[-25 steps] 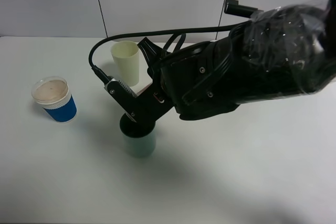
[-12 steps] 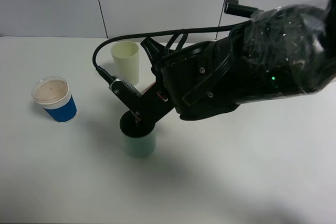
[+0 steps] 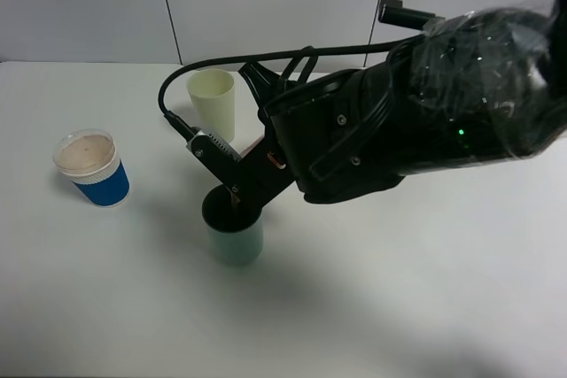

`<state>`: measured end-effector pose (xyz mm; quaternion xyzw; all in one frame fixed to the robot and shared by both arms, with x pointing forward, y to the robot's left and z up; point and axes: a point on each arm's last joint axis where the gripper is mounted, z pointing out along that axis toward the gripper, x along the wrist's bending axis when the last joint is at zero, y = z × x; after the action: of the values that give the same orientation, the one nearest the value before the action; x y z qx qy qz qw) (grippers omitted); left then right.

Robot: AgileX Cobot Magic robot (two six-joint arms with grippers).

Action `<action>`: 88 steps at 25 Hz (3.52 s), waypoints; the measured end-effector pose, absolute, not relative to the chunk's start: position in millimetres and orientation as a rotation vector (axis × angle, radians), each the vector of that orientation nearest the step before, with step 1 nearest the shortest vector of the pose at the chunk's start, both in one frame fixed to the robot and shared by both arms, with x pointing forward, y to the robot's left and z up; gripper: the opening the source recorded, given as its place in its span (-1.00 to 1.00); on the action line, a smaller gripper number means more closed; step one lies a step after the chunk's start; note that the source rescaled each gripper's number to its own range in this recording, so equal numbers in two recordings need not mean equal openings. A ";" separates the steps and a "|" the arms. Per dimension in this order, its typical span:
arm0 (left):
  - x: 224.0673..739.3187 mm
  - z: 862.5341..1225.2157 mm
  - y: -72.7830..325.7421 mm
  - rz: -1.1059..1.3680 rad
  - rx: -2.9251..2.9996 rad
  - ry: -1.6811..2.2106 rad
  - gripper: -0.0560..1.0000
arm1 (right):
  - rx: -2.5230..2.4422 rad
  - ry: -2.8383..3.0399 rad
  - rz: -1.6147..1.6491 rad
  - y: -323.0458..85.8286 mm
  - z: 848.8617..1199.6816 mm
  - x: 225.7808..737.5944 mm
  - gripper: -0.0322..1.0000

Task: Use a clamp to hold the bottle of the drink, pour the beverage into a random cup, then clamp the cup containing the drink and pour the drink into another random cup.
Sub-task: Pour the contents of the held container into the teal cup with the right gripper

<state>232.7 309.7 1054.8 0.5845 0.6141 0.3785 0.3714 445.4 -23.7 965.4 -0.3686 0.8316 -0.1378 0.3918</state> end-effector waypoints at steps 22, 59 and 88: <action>232.7 1054.8 309.7 0.971 1.499 1.575 1.00 | -0.932 2.064 -0.394 -25.0 968.9 448.4 -0.93; 232.7 1054.8 309.7 0.971 1.499 1.575 1.00 | -1.000 1.884 -0.391 -11.6 979.0 444.1 -0.93; 232.7 1054.8 309.7 0.971 1.499 1.575 1.00 | -1.078 1.713 -0.442 -6.3 988.0 448.1 -0.93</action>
<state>232.7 309.7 1054.8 0.5845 0.6141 0.3785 0.3714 448.1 -6.3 988.0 -0.4476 0.7114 -0.1835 0.5098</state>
